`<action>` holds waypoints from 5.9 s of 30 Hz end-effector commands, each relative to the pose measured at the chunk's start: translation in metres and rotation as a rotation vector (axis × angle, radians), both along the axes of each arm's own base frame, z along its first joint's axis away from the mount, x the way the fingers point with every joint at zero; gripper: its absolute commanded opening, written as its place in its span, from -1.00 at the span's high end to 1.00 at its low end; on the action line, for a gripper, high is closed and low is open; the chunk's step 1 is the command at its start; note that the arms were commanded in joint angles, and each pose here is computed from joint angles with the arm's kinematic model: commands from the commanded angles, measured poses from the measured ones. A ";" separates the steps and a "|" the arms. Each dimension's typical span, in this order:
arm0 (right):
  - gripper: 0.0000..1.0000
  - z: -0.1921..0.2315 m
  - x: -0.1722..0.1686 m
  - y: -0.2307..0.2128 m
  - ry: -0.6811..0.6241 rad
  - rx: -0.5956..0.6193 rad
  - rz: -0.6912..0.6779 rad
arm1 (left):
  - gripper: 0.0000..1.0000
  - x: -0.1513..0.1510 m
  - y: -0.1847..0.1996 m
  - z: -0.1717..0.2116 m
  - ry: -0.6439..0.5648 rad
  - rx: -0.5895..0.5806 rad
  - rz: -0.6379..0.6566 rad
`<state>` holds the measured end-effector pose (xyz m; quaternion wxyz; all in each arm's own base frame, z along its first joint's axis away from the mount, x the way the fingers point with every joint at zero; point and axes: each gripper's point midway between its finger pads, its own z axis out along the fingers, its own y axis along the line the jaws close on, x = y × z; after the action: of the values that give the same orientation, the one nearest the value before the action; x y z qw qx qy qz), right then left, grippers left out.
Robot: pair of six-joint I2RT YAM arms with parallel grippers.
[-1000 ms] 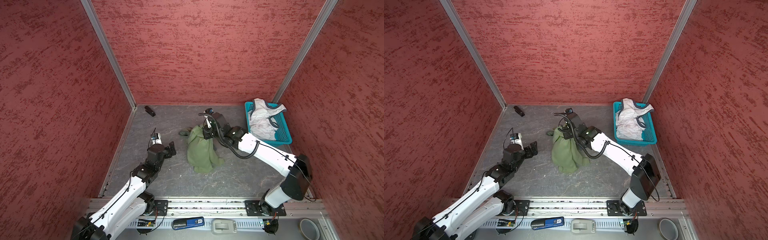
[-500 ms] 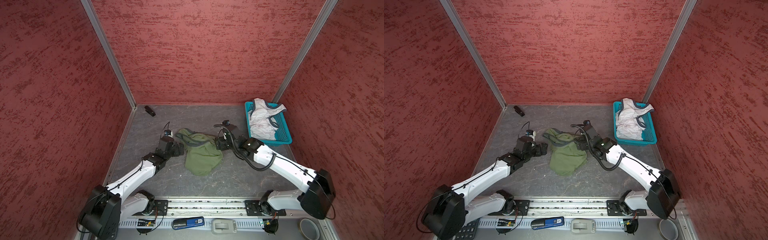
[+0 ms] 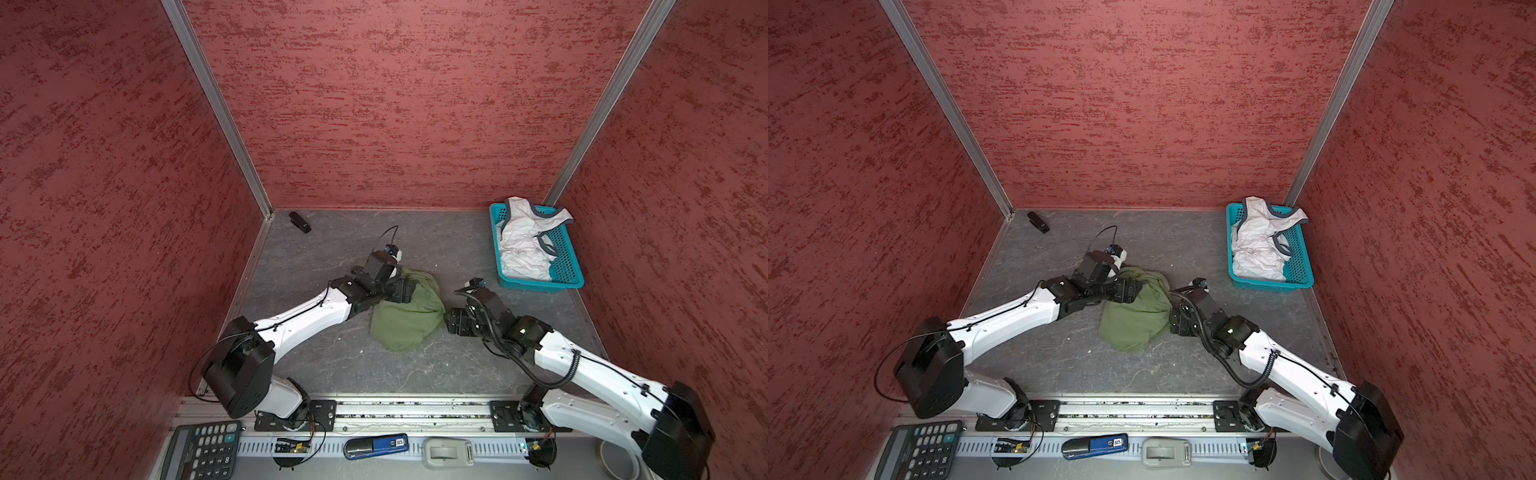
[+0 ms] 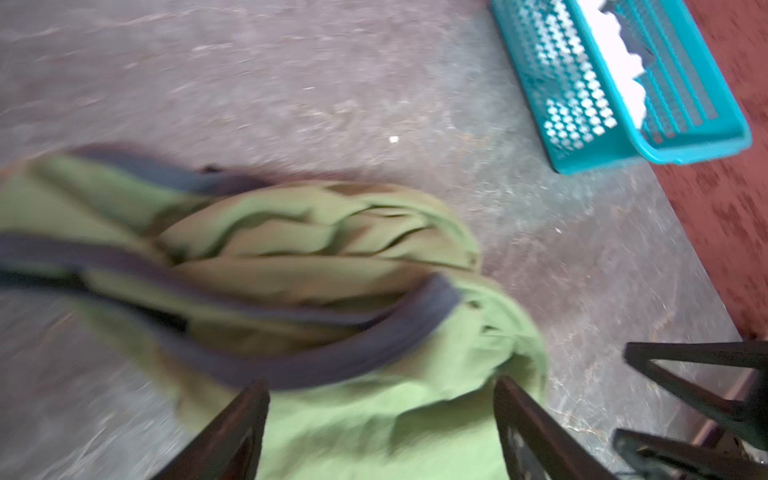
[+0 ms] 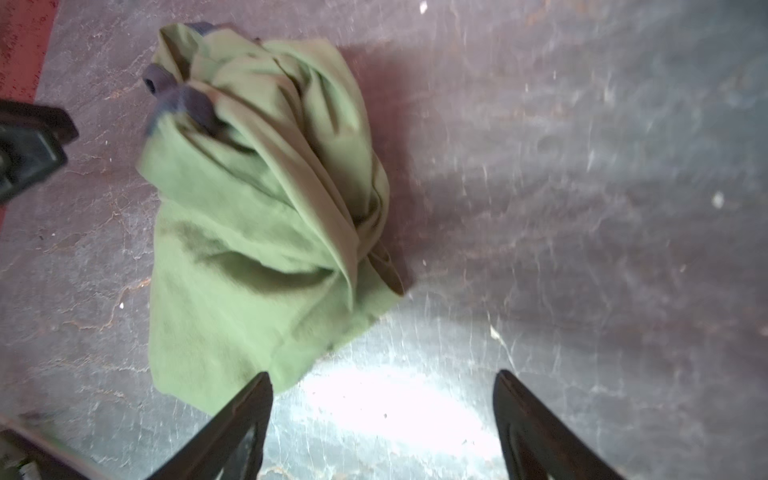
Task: Fold and stack the tank tops
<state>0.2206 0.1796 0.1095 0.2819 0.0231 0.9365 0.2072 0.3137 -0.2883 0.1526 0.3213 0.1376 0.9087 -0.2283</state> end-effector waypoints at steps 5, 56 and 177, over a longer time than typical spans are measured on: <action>-0.62 -0.015 -0.015 0.020 0.056 0.178 -0.008 | -0.46 0.003 -0.026 -0.028 0.074 0.092 -0.067; 1.00 0.070 0.007 0.032 -0.265 -0.284 0.086 | 1.00 -0.020 0.250 0.134 -0.307 -0.142 0.695; -0.52 -0.002 0.125 -0.036 -0.064 -0.118 -0.171 | 0.94 -0.064 0.326 -0.059 0.227 -0.179 1.219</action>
<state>0.3296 0.1320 0.0951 0.3148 0.0908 0.9378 0.1145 0.2750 0.0347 0.1268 0.3589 -0.4185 0.8269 -0.1108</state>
